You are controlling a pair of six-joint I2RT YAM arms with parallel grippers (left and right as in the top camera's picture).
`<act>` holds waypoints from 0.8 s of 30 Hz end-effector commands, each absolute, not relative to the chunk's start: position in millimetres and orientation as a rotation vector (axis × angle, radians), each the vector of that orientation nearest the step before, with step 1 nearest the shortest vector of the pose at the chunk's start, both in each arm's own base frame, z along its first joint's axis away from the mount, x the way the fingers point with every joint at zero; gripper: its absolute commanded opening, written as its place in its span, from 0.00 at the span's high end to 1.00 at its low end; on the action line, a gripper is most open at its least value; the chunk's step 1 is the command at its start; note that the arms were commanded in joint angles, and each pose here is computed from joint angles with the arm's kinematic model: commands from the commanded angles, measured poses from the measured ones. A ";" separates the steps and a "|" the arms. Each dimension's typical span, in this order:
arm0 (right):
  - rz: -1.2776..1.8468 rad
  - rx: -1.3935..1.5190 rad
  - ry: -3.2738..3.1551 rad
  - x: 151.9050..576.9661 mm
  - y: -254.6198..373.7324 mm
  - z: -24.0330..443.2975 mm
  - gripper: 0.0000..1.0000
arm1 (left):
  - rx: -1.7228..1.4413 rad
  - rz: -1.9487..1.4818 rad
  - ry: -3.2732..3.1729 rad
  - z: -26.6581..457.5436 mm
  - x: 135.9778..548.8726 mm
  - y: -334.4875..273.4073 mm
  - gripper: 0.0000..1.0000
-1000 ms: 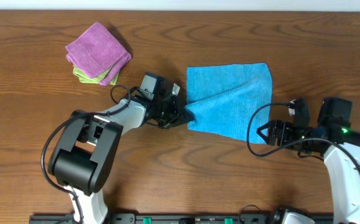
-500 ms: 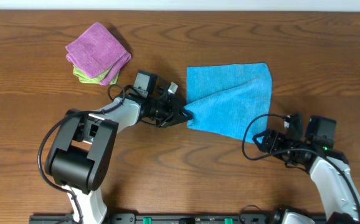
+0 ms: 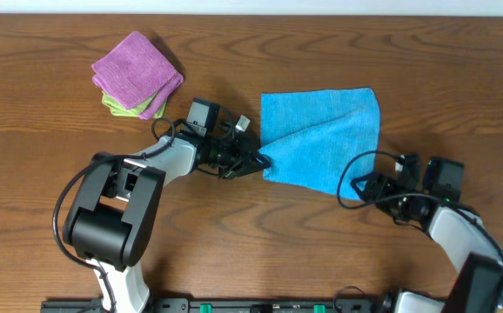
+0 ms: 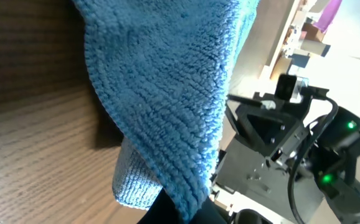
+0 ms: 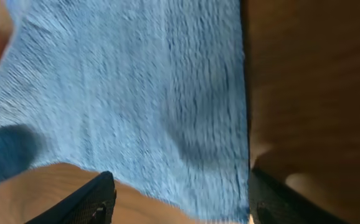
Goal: Fold the cloth
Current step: 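Grasp the cloth's left and right near edges with both grippers, then fold the near edge of the cloth away over the far half with both grippers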
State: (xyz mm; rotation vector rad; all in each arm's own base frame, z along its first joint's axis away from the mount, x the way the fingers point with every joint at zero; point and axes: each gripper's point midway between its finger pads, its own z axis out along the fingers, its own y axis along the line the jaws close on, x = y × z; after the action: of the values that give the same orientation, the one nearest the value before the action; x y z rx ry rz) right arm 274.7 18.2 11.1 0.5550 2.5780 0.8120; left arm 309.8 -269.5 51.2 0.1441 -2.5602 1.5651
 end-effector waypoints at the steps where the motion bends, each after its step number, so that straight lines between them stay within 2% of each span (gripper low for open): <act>1: 0.791 0.672 2.663 259.0 20.5 -15.3 0.37 | 0.114 1.594 -2.526 53.7 305.4 -270.0 0.94; 4: 0.803 0.662 2.666 262.2 26.9 -17.3 0.60 | 0.105 1.607 -2.506 56.2 303.8 -270.9 0.94; 6: 0.804 0.633 2.660 265.3 30.4 -16.1 0.80 | 0.101 1.613 -2.499 57.2 303.1 -271.3 0.94; 7: 0.807 0.624 2.658 266.6 31.7 -15.1 0.97 | 0.101 1.614 -2.499 57.3 303.3 -271.3 0.94; 17: 0.844 0.541 2.561 284.2 34.3 28.3 0.99 | 0.085 1.764 -2.445 81.5 316.4 -245.1 0.94; 24: 0.818 0.525 2.555 268.8 35.8 51.3 0.99 | 0.086 1.745 -2.466 95.8 305.0 -225.2 0.94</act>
State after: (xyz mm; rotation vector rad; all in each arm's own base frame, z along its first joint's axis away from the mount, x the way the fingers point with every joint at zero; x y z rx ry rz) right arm 267.3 34.5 41.9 0.5490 2.5675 0.8259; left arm 311.8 -224.2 82.5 0.2036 -2.4496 1.6913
